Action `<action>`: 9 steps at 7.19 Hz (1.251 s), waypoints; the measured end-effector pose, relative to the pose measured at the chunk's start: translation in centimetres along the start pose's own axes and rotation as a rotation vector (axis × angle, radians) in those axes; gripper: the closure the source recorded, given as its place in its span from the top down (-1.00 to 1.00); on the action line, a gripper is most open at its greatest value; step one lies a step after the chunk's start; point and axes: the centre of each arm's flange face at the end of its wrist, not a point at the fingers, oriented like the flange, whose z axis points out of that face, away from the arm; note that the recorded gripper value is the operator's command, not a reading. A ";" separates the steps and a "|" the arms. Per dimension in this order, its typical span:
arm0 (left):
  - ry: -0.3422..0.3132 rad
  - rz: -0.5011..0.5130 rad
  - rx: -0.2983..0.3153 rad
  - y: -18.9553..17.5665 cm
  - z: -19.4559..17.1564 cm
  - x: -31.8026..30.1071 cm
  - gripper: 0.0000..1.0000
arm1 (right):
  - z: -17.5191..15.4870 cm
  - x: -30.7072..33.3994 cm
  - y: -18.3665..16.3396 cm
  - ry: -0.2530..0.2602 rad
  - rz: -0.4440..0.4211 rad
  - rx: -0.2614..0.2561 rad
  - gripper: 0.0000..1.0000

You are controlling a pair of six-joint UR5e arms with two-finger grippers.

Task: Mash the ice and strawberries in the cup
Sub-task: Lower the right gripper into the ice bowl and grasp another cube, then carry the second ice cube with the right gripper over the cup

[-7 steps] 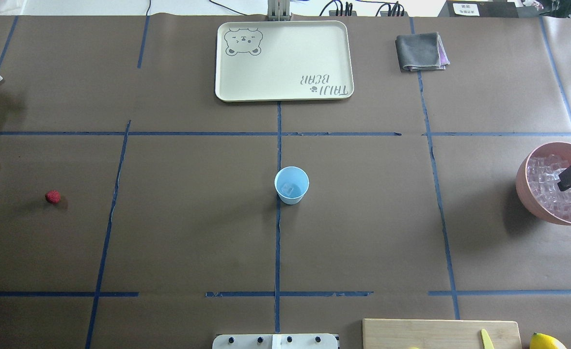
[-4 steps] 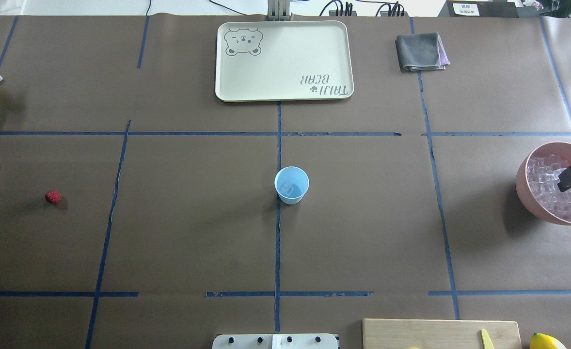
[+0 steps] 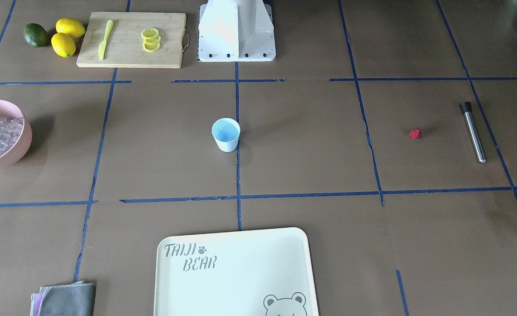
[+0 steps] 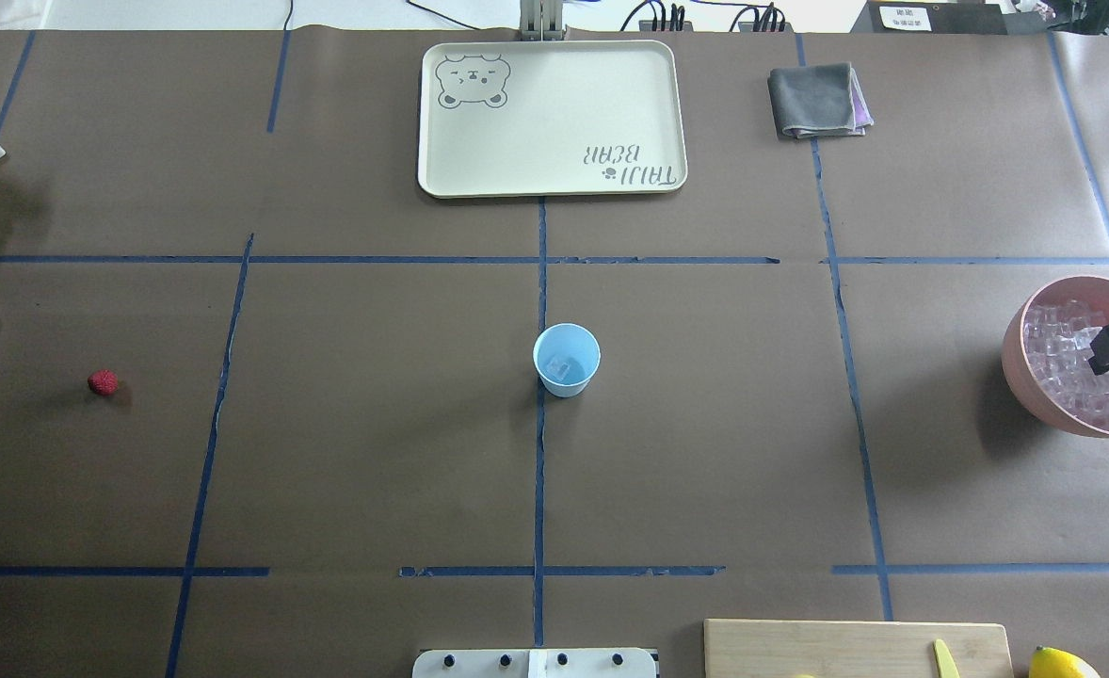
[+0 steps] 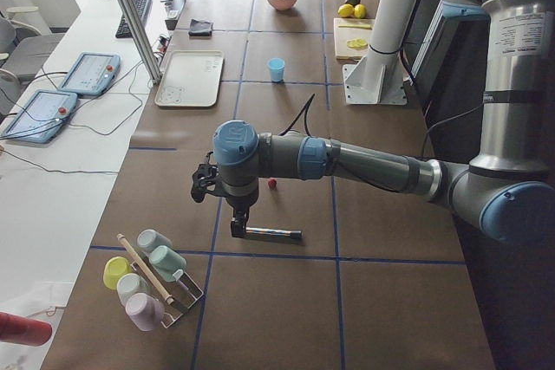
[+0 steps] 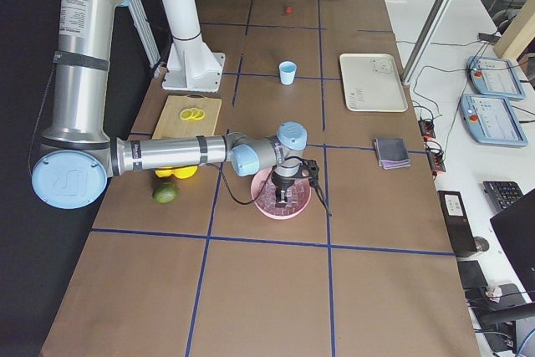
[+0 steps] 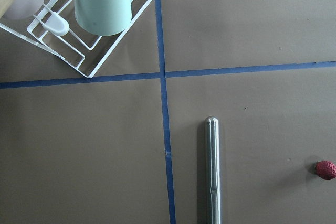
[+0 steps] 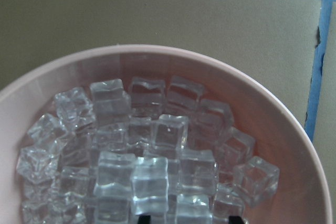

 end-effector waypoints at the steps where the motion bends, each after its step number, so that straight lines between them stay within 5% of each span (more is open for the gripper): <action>1: 0.000 0.000 0.000 0.0 0.0 0.0 1.00 | -0.3 0.0 0.0 -0.002 -0.003 0.005 -1.00; 3: 0.000 0.000 -0.001 0.0 0.0 0.0 1.00 | -1.5 0.5 -0.1 -0.008 0.002 0.030 -1.00; 6: 0.001 -0.014 0.000 0.4 -0.1 0.2 1.00 | -7.6 -0.6 2.2 -0.029 0.013 0.088 -1.00; 9: 0.001 -0.026 -0.002 0.6 0.0 0.2 1.00 | -13.2 -10.8 -2.4 -0.081 -0.027 0.105 -1.00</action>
